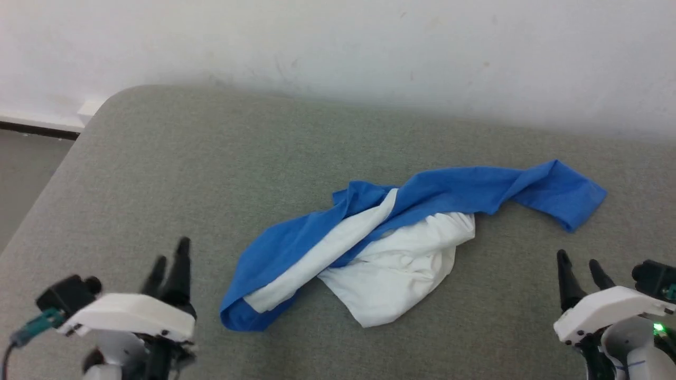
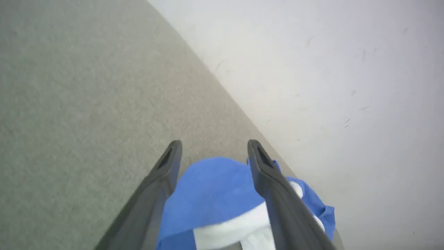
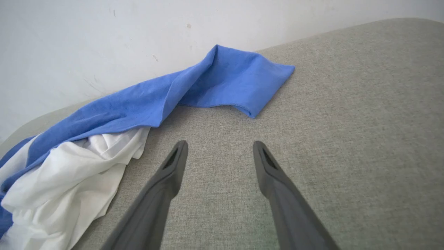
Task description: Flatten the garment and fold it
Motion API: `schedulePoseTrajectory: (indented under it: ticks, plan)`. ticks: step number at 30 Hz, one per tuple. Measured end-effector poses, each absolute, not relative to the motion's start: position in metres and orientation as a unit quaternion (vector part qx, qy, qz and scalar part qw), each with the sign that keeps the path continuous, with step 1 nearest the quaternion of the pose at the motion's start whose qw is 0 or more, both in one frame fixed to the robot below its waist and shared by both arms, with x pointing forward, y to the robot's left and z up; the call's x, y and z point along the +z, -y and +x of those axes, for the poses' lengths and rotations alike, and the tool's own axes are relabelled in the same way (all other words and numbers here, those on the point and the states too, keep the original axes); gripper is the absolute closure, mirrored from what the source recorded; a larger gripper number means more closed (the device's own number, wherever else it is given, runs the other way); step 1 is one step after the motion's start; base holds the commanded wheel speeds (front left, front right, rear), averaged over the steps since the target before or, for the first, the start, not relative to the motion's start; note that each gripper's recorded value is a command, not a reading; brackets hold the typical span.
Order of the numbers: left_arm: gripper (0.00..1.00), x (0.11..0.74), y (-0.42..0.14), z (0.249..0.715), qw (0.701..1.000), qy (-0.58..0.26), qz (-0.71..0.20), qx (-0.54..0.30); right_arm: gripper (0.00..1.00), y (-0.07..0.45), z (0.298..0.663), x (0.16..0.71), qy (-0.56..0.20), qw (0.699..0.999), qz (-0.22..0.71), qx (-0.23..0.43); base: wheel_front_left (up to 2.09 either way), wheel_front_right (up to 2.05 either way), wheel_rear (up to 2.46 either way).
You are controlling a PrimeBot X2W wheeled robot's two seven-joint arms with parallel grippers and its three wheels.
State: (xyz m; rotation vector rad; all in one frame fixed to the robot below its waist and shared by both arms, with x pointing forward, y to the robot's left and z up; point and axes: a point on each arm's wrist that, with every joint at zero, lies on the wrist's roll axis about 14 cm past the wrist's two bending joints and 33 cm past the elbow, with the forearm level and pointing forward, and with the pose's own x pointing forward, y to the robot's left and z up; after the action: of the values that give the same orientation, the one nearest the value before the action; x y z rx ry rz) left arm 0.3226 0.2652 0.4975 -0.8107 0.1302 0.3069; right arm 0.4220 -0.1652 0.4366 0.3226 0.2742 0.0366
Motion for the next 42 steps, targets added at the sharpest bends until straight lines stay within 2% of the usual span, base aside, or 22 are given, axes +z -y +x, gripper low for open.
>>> schedulePoseTrajectory:
  ticks: [3, 5, 7, 9, 18, 25, 26, 27, 28, 34, 39, 42]
  plan:
    - [0.00, 0.542, -0.291, 0.329, 0.953, 0.033, -0.260, 0.155, 0.00, 0.154, 0.425, 0.439, -0.143, 0.976, 0.161, 0.036, 0.00, 0.00, 0.00]
    - [0.00, 0.561, -0.297, 0.331, 0.973, 0.079, -0.157, 0.152, 0.00, 0.142, 0.432, 0.442, -0.151, 0.974, 0.160, 0.054, 0.00, 0.00, 0.00]
    - [0.00, 0.566, -0.291, 0.335, 0.981, 0.101, -0.085, 0.140, 0.00, 0.131, 0.444, 0.446, -0.160, 0.973, 0.150, 0.071, 0.00, 0.00, 0.00]
    - [0.00, 0.564, -0.281, 0.341, 0.985, 0.106, -0.050, 0.127, 0.00, 0.121, 0.459, 0.453, -0.167, 0.973, 0.131, 0.086, 0.00, 0.00, 0.00]
    - [0.00, 0.549, -0.260, 0.361, 0.988, 0.094, -0.045, 0.117, 0.00, 0.099, 0.498, 0.430, -0.268, 0.956, 0.052, 0.110, 0.00, 0.00, 0.00]
    - [0.00, 0.540, -0.264, 0.365, 0.987, 0.085, -0.051, 0.128, 0.00, 0.083, 0.513, 0.410, -0.300, 0.946, 0.031, 0.121, 0.00, 0.00, 0.00]
    - [0.00, 0.538, -0.265, 0.364, 0.987, 0.083, -0.050, 0.130, 0.04, 0.081, 0.513, 0.406, -0.307, 0.943, 0.030, 0.123, 0.00, 0.00, 0.00]
    - [0.00, 0.537, -0.266, 0.364, 0.987, 0.082, -0.049, 0.132, 0.82, 0.078, 0.513, 0.403, -0.311, 0.942, 0.030, 0.126, 0.00, 0.00, 0.00]
    - [0.00, 0.536, -0.267, 0.364, 0.987, 0.080, -0.050, 0.132, 1.00, 0.075, 0.513, 0.401, -0.311, 0.941, 0.033, 0.130, 0.00, 0.00, 0.00]
    - [0.00, 0.534, -0.262, 0.368, 0.987, 0.082, -0.061, 0.125, 1.00, 0.068, 0.513, 0.410, -0.285, 0.947, 0.053, 0.140, 0.00, 0.00, 0.00]
    - [0.00, 0.538, -0.253, 0.373, 0.987, 0.091, -0.069, 0.110, 1.00, 0.065, 0.515, 0.439, -0.226, 0.959, 0.084, 0.150, 0.00, 0.00, 0.00]
    - [0.00, 0.543, -0.250, 0.373, 0.987, 0.098, -0.074, 0.104, 1.00, 0.063, 0.500, 0.453, -0.202, 0.960, 0.106, 0.160, 0.00, 0.00, 0.00]
